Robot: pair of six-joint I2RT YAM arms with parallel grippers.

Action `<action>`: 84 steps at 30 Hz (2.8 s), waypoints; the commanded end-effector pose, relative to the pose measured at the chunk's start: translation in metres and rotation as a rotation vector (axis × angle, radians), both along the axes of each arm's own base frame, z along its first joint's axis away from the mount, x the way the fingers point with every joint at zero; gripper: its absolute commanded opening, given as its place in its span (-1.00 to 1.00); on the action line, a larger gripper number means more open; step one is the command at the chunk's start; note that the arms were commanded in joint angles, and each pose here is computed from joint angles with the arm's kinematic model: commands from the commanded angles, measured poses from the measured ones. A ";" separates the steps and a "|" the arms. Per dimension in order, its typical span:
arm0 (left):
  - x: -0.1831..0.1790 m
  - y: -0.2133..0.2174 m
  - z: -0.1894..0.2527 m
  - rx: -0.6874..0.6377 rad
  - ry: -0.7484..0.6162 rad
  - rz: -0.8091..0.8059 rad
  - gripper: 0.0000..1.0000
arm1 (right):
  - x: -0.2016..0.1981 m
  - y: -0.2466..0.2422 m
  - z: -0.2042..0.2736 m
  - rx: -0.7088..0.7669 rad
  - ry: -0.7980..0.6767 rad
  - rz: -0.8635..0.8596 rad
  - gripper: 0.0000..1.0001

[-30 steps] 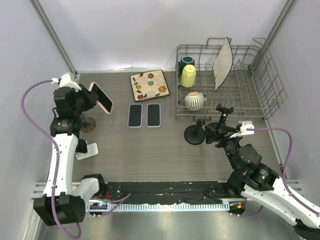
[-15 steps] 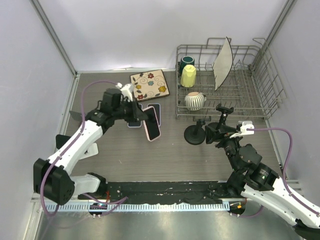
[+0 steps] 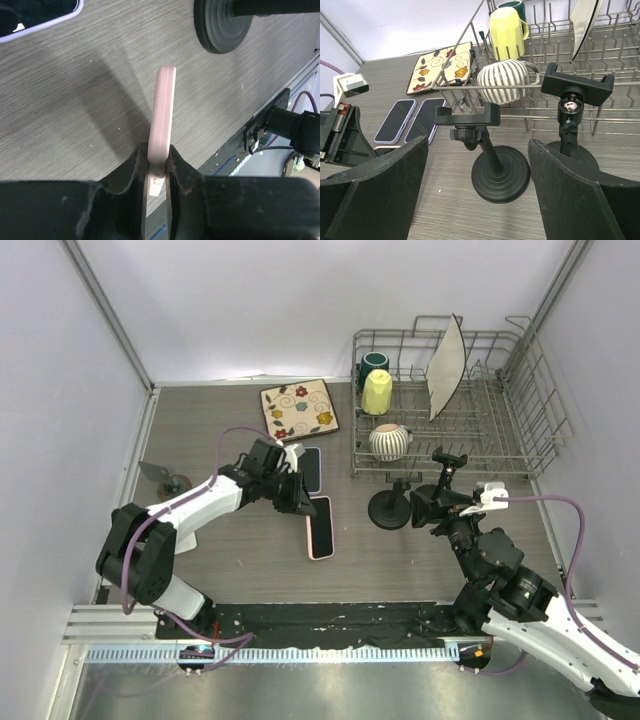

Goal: Remove the phone from the phone stand

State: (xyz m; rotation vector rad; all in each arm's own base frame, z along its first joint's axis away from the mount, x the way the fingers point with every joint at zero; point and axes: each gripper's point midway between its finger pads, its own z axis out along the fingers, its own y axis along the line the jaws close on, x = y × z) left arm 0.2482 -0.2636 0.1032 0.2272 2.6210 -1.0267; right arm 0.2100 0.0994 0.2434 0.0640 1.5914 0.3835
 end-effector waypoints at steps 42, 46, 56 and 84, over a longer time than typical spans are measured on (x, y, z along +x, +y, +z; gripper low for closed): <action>0.013 0.013 -0.043 0.134 0.013 0.106 0.37 | 0.001 0.001 0.006 0.029 -0.019 -0.003 0.72; 0.017 0.018 -0.035 0.153 -0.013 0.129 0.44 | 0.001 0.001 0.007 0.029 -0.019 -0.001 0.72; 0.050 0.094 0.040 0.407 -0.286 0.435 1.00 | 0.001 0.002 0.008 0.030 -0.021 0.003 0.72; -0.063 0.389 0.163 0.938 -0.551 1.633 0.83 | -0.002 0.006 0.012 0.040 -0.030 0.037 0.72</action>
